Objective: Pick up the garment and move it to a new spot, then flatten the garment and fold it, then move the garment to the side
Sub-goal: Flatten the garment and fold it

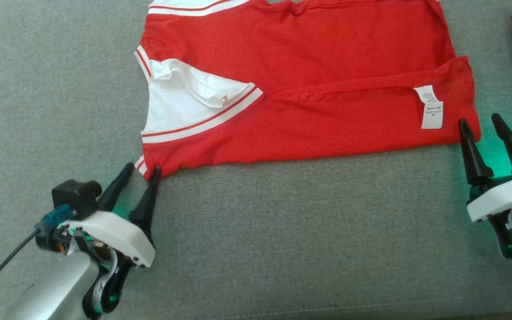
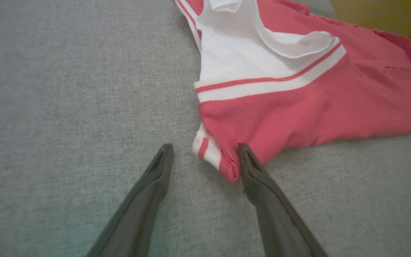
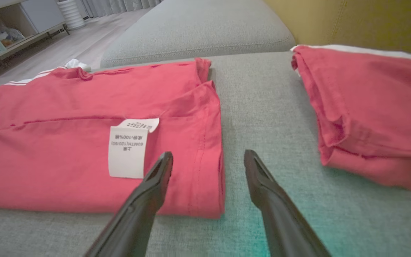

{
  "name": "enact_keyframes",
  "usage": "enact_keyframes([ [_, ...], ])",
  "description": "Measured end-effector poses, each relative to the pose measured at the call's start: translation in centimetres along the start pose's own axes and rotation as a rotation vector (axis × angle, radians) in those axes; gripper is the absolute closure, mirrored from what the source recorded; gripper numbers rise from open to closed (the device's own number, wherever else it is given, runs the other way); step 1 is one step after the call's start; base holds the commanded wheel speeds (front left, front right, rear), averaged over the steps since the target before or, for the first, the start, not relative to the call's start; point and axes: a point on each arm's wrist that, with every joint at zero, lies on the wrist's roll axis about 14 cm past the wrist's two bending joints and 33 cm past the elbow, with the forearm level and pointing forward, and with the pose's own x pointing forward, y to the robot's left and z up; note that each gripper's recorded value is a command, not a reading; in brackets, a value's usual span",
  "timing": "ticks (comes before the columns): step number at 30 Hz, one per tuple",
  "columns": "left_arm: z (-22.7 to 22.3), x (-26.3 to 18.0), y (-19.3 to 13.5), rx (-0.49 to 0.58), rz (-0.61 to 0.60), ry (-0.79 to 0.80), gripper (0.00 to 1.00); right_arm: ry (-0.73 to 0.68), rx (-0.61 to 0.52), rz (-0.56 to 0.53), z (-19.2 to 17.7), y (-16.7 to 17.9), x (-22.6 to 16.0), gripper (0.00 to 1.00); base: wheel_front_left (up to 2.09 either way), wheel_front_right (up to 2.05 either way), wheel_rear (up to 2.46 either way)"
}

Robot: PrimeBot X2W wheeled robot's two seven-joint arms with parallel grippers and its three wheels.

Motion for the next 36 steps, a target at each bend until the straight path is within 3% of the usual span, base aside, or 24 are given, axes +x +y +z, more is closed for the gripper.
enact_keyframes([
  [1,-0.1,0.0,0.0,-0.002,-0.002,0.005,1.0,0.008,0.007,0.0,-0.3,0.0,0.1,0.0,0.0,0.0,0.0],
  [8,0.0,-0.5,-0.3,0.001,-0.021,-0.001,1.0,0.079,0.064,-0.01,-2.1,0.1,0.1,0.0,0.0,0.0,0.0],
  [9,0.0,-0.6,-0.4,0.005,-0.023,-0.004,1.0,0.104,0.072,-0.003,-2.5,0.5,0.1,0.07,0.0,0.0,0.0],
  [10,0.0,-0.8,-0.4,0.013,-0.026,-0.006,1.0,0.115,0.079,0.006,-2.7,0.8,0.0,0.6,0.0,0.0,0.0],
  [11,0.0,-1.0,-0.5,0.02,-0.025,-0.007,1.0,0.117,0.088,0.012,-2.7,1.0,0.0,1.0,0.0,0.0,0.0],
  [17,0.5,-2.3,-0.8,0.049,-0.033,-0.029,1.0,0.112,0.099,0.037,-2.0,1.5,-1.0,1.0,0.0,0.0,0.0],
  [24,-3.9,-6.7,-2.6,0.043,-0.057,0.05,1.0,0.185,0.074,0.016,-4.6,0.1,-6.9,1.0,0.0,0.0,0.0],
  [30,-5.1,-9.2,-4.1,0.0,-0.078,0.061,1.0,0.204,0.089,0.02,-5.8,0.2,-9.9,1.0,0.0,0.0,0.0],
  [36,-4.4,-10.6,-3.6,0.023,-0.077,0.058,1.0,0.193,0.12,-0.01,-5.9,-0.5,-11.3,1.0,0.0,0.0,0.0],
])
